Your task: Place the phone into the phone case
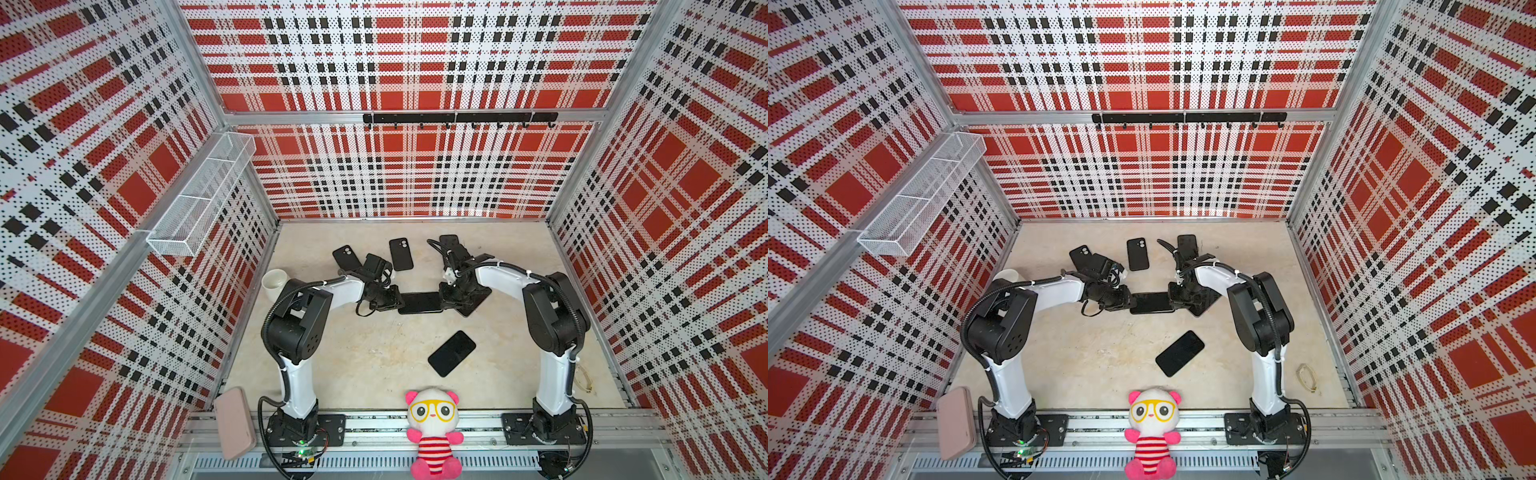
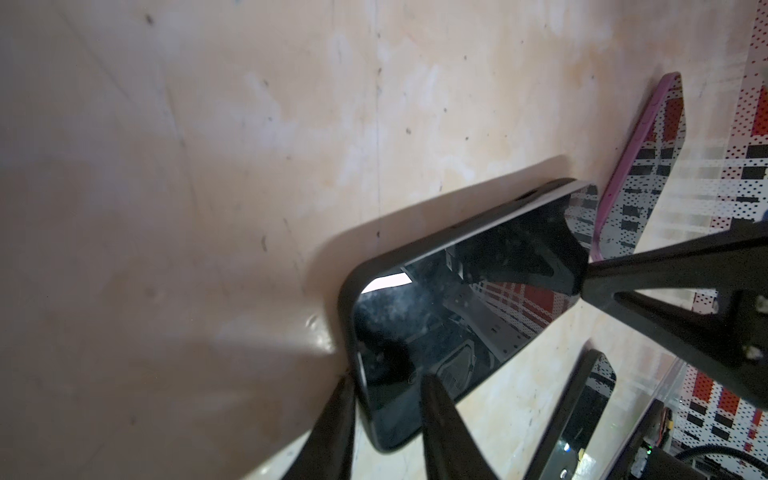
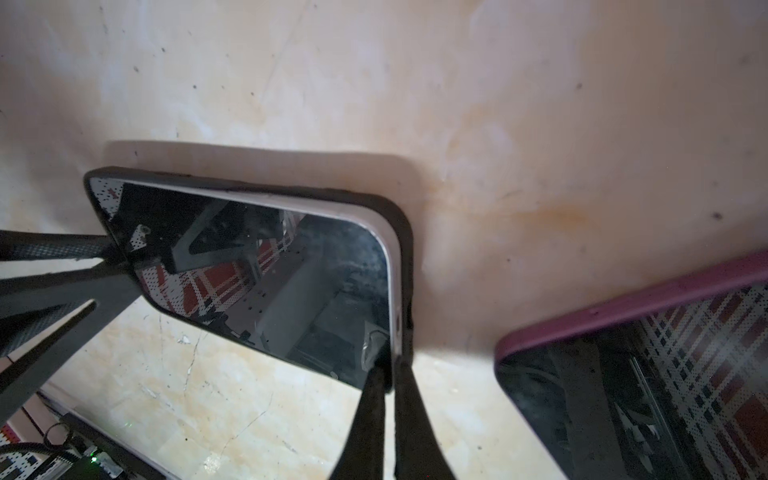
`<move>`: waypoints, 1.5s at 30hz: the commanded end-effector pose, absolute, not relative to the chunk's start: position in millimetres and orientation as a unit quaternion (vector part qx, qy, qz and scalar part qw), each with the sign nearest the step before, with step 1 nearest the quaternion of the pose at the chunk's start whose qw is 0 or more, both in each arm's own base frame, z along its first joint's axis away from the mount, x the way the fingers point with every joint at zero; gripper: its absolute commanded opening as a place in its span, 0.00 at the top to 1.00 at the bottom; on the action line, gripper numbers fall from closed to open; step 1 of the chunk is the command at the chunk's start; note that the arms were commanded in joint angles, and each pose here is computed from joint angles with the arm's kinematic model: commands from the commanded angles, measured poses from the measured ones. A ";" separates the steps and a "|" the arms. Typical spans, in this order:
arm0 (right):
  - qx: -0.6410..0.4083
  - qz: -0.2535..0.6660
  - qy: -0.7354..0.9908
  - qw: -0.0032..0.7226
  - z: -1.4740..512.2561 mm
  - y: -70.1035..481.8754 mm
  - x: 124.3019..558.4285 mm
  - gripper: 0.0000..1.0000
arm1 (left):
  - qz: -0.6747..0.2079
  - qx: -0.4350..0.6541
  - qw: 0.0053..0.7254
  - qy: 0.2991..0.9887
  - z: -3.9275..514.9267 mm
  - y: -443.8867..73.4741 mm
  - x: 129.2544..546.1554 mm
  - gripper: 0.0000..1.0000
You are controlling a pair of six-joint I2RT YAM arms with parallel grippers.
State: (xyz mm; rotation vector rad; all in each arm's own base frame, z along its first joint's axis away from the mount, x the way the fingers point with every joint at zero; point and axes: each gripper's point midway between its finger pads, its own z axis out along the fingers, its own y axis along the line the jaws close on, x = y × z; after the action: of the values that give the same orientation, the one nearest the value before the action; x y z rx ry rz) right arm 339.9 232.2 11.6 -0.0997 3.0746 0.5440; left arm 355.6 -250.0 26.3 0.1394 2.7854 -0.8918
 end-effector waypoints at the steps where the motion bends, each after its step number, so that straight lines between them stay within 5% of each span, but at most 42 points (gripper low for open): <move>1: -0.062 0.083 0.973 -0.208 -126.2 224.6 205.4 0.93 | -0.355 0.089 0.079 0.927 24.2 -283.4 335.5 0.70; 8: -0.078 0.063 0.977 -0.190 -110.4 221.4 219.4 0.93 | -0.357 0.090 0.081 0.926 26.2 -284.5 335.4 0.70; 21: -0.090 0.077 0.991 0.064 96.0 202.2 372.7 0.81 | -0.306 0.069 0.130 0.941 35.5 -251.6 363.4 0.69; 45: -0.124 0.121 0.985 0.023 40.5 220.2 394.1 0.84 | -0.289 0.038 0.145 0.945 27.0 -233.8 381.2 0.66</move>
State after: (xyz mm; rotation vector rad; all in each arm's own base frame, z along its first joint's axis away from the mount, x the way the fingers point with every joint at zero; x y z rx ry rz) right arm 400.3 217.7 56.4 -0.3460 3.0180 0.3610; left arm 375.9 -231.5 27.9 0.0999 2.7368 -0.8462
